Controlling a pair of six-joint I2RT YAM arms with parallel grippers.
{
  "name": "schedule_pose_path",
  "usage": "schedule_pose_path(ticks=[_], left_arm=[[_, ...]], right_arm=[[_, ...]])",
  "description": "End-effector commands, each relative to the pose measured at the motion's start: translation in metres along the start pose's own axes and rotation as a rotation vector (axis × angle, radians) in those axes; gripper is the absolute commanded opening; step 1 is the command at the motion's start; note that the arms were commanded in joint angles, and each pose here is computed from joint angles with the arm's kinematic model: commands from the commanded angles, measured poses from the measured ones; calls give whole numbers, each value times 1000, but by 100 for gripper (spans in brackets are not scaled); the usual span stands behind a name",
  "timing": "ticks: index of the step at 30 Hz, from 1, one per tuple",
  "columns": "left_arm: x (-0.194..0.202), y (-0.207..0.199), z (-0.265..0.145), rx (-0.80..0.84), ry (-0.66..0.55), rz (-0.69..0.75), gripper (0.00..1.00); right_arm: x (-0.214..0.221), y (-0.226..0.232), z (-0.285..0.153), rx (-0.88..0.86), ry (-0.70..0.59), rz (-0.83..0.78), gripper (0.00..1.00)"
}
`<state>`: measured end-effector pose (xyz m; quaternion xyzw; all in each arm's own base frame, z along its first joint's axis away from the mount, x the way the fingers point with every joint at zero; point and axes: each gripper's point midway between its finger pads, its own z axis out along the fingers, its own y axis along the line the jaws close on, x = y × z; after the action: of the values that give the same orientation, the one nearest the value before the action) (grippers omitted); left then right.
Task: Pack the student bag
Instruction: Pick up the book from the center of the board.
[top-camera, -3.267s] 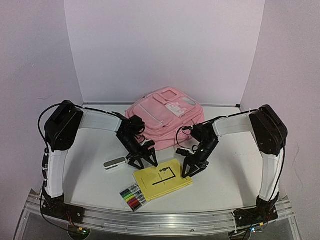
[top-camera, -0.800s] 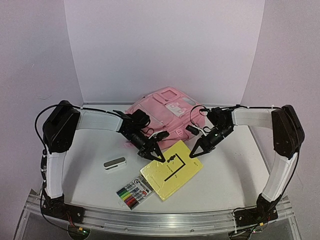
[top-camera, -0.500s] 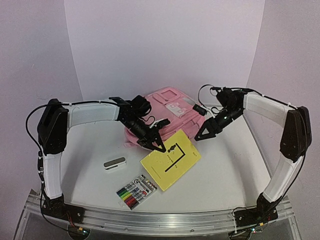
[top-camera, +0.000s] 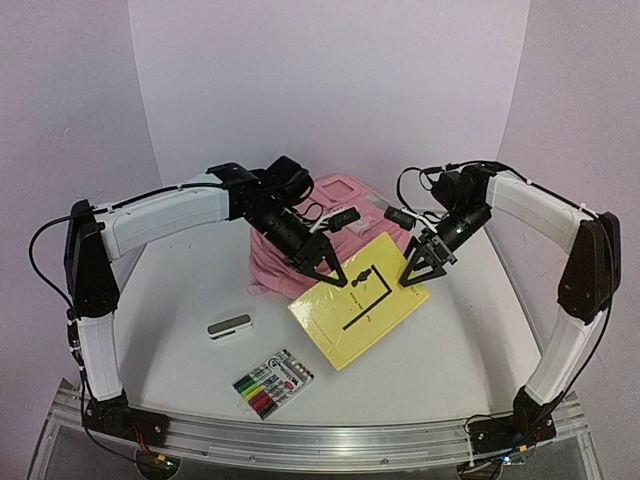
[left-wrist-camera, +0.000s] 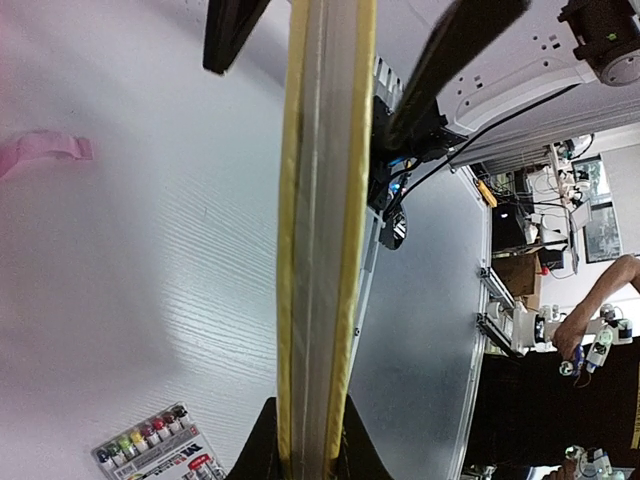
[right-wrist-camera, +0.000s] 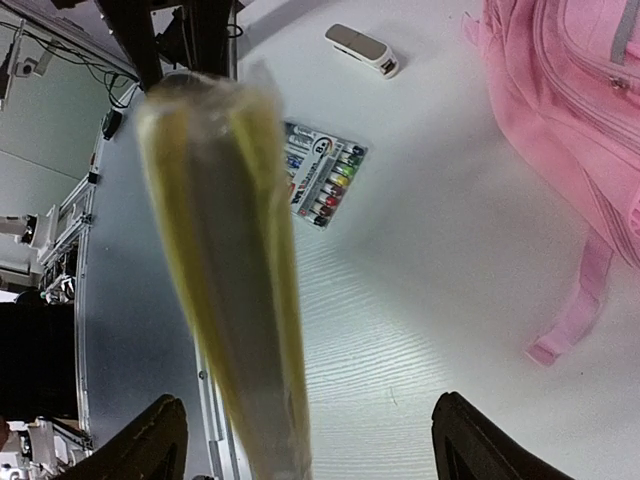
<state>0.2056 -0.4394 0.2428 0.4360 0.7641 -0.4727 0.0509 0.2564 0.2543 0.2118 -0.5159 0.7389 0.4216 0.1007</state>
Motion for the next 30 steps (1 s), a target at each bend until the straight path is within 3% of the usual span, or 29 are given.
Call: schedule_pose_path(ticks=[1,6,10,14,18,21,26,30], left_arm=[[-32,-34,-33,8,-106,145,1],[-34,-25,-36,-52,-113,132,10],[-50,5,-69,-142,-212,30,54],[-71,41,-137,-314,-394,-93,96],[-79,69,-206,-410,-594,-269,100],[-78,69,-228,-281,-659,-337,100],[-81,42,-215,-47,-648,-302,99],[-81,24,-196,8,-651,-242,98]], right_arm=[[-9,25,2,-112,-28,65,46],[-23,29,-3,-131,-70,87,1],[-35,36,-12,-141,-110,102,0],[-46,40,-25,-146,-162,115,0],[-60,37,-46,-139,-233,142,0],[-77,18,-71,-94,-314,172,0],[-120,-4,-111,-45,-490,235,0],[-148,-4,-127,-86,-571,266,0]])
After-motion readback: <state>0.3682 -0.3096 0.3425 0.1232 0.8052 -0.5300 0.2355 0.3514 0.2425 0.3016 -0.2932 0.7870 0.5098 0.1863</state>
